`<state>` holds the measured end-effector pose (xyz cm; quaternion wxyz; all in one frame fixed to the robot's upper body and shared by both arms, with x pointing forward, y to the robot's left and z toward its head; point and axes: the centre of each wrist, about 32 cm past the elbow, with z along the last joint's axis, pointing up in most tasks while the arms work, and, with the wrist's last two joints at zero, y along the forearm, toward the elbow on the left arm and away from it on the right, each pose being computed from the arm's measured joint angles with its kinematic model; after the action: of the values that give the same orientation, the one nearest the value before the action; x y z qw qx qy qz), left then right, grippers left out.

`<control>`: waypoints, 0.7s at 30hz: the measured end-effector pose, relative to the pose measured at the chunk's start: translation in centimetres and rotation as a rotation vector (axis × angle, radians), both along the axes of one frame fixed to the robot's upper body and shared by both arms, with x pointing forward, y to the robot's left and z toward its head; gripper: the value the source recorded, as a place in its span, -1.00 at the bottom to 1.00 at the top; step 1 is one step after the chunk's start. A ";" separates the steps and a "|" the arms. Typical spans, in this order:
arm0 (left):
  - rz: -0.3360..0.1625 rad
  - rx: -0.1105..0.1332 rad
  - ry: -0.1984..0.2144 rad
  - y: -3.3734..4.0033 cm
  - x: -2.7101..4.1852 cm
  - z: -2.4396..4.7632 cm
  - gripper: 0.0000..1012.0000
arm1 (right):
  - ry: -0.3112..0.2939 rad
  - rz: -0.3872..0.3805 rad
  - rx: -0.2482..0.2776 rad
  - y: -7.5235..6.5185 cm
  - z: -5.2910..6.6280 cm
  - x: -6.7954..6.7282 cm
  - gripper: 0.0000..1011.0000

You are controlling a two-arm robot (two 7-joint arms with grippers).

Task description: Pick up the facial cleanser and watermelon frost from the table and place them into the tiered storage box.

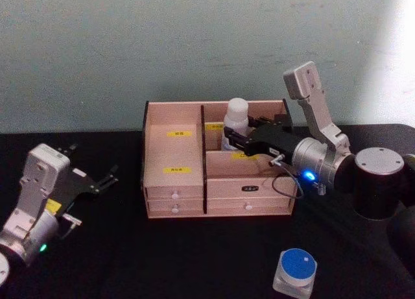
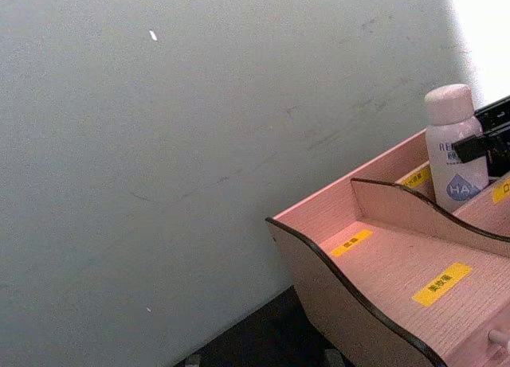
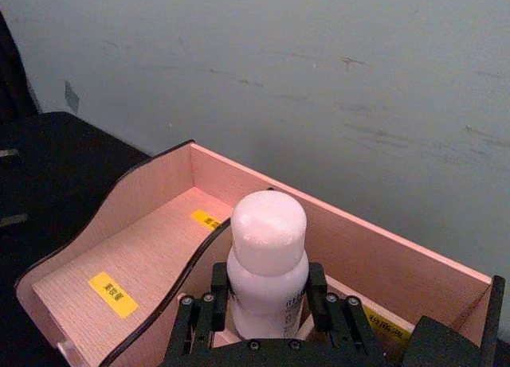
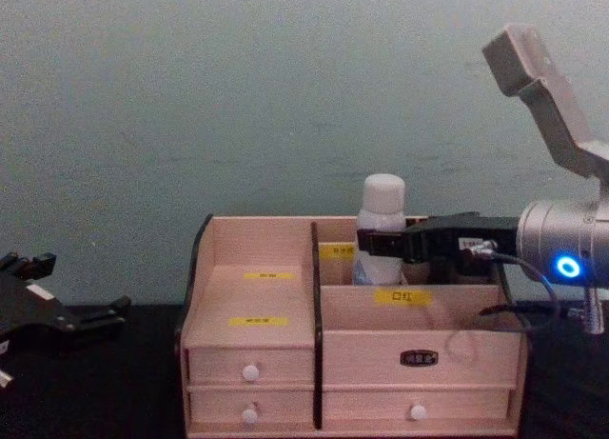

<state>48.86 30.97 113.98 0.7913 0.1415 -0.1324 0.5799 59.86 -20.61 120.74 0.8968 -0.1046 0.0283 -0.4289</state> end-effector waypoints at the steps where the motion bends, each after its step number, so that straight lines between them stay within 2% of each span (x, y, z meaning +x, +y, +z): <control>1: 0.000 0.000 0.000 0.00 0.00 0.00 0.98 | -0.001 0.000 -0.003 0.0 0.0 0.0 0.17; 13: 0.000 0.000 0.000 0.00 0.00 0.00 0.98 | -0.003 0.000 -0.006 0.0 0.0 0.0 0.17; 16: 0.000 0.000 0.000 0.00 0.00 0.00 0.98 | -0.003 -0.001 -0.005 0.0 0.0 0.0 0.25; 21: 0.000 0.000 0.000 0.00 0.00 0.00 0.98 | -0.003 -0.001 -0.005 0.0 0.0 0.0 0.60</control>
<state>48.86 30.97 113.98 0.7913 0.1415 -0.1324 0.5799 59.86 -20.64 120.74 0.8964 -0.1062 0.0262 -0.4295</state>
